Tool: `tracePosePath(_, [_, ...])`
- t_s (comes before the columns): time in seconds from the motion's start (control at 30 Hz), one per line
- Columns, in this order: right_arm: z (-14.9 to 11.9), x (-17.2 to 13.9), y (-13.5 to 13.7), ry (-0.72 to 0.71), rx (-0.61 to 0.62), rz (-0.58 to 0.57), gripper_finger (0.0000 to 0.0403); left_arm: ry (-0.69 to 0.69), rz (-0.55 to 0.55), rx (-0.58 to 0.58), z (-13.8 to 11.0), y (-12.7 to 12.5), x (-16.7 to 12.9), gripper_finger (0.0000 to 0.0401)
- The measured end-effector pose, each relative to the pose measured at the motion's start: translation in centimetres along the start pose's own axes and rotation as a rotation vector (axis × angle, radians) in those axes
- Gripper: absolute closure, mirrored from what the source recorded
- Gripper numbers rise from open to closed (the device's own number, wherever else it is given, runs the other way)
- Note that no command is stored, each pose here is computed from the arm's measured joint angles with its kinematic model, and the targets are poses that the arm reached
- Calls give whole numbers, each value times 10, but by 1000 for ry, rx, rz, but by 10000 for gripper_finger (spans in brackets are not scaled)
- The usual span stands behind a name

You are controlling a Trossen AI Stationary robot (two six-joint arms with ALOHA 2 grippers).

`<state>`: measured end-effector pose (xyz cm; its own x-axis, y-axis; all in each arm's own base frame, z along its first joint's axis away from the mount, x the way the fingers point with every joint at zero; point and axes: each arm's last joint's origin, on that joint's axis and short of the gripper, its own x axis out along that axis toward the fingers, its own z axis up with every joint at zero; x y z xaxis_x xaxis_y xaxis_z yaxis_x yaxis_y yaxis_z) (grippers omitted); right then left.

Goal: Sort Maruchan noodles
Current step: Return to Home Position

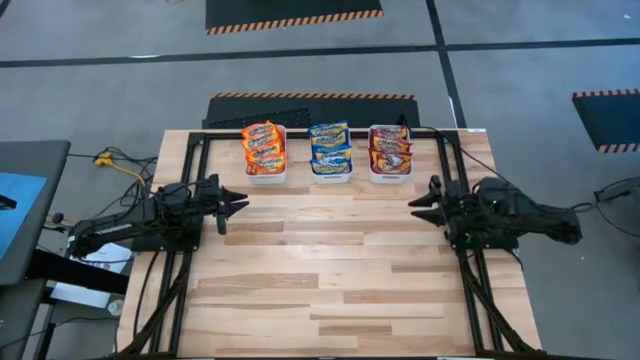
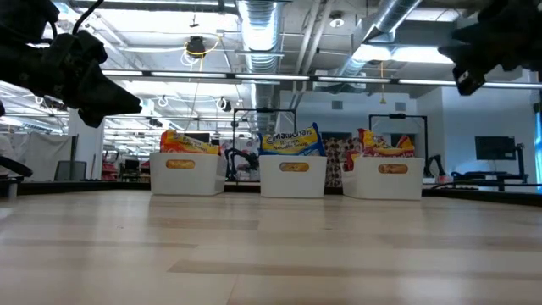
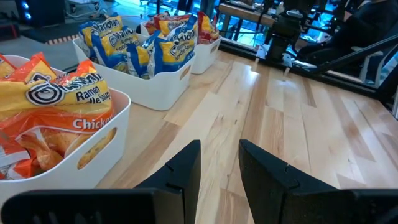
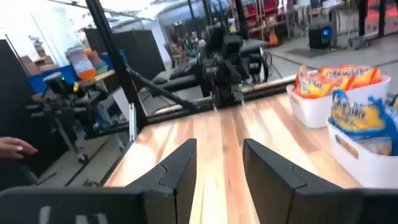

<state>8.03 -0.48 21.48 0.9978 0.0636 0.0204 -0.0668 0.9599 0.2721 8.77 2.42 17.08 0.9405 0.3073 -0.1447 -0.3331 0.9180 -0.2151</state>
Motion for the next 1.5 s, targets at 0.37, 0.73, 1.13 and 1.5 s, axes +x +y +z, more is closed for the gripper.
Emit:
tracePosePath(0.37, [-29,8,-8,72,21,-9,246,0,0,0,0,0,0,305])
tracePosePath(0.73, [-40,11,-12,107,31,-24,246,0,0,0,0,0,0,305])
tracePosePath(1.13, [-40,11,-13,111,31,-35,246,1,0,0,0,0,0,305])
tracePosePath(1.5, [-41,11,-13,115,31,-33,246,1,0,0,0,0,0,305])
